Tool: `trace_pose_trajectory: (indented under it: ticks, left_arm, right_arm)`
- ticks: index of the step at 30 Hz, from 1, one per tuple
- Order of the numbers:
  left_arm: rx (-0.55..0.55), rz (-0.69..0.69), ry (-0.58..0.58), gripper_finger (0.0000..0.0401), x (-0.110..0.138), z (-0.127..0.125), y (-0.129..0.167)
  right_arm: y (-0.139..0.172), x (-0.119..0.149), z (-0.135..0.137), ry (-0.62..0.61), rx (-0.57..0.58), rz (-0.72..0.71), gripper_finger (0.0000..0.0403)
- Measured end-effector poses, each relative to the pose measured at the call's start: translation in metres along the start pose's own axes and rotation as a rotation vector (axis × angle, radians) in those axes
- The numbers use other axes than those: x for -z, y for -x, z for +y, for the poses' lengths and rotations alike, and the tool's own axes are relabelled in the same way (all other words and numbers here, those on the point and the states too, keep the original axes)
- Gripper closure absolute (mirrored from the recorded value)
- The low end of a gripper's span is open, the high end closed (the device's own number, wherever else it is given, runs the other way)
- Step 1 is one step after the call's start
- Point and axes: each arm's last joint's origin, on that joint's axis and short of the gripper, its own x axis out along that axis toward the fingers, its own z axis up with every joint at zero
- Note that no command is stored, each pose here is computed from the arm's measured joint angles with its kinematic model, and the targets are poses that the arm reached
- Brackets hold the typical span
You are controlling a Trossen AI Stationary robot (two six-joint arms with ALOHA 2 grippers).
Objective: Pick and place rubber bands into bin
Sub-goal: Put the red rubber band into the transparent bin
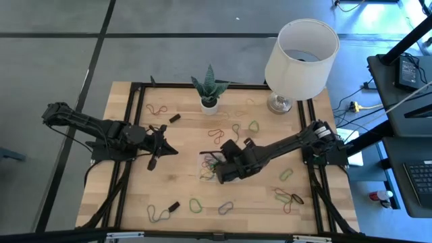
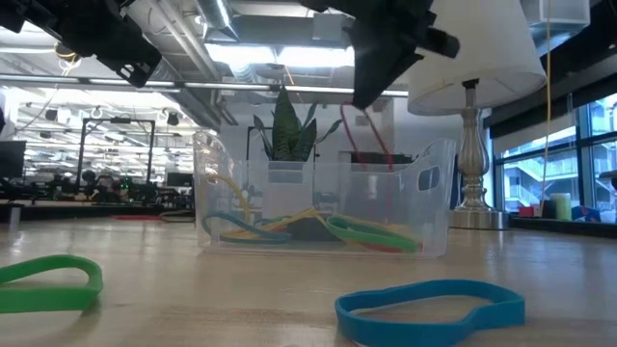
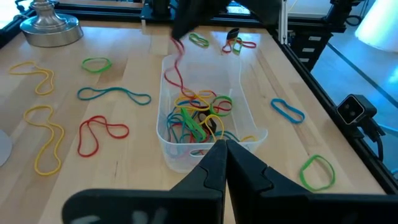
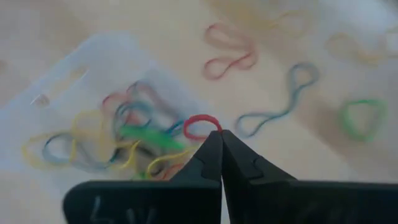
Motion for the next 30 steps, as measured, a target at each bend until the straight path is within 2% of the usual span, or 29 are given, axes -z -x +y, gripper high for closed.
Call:
trace_pose_trajectory:
  ticks: [3, 9, 13, 16, 21, 30]
  left_arm:
    - [0.0, 0.0, 0.006, 0.0395, 0.0, 0.0, 0.0]
    - [0.0, 0.0, 0.007, 0.0395, 0.0, 0.0, 0.0]
    - [0.0, 0.0, 0.007, 0.0395, 0.0, 0.0, 0.0]
    - [-0.008, -0.002, 0.007, 0.0395, 0.0, 0.0, 0.0]
    - [-0.019, -0.004, 0.007, 0.0395, 0.0, 0.001, 0.0]
    - [-0.023, -0.004, 0.007, 0.0395, 0.0, 0.001, 0.0]
  right_arm:
    - [-0.01, 0.009, 0.004, -0.01, -0.055, 0.064, 0.0403]
    - [-0.032, 0.017, -0.001, -0.076, -0.046, 0.128, 0.0403]
    - [-0.038, 0.017, -0.002, -0.084, -0.077, 0.197, 0.0402]
    - [-0.043, 0.019, -0.005, -0.083, -0.057, 0.217, 0.0395]
    - [-0.045, 0.017, -0.008, -0.081, -0.042, 0.218, 0.0366]
    - [-0.036, 0.01, -0.013, -0.047, -0.018, 0.228, 0.0289]
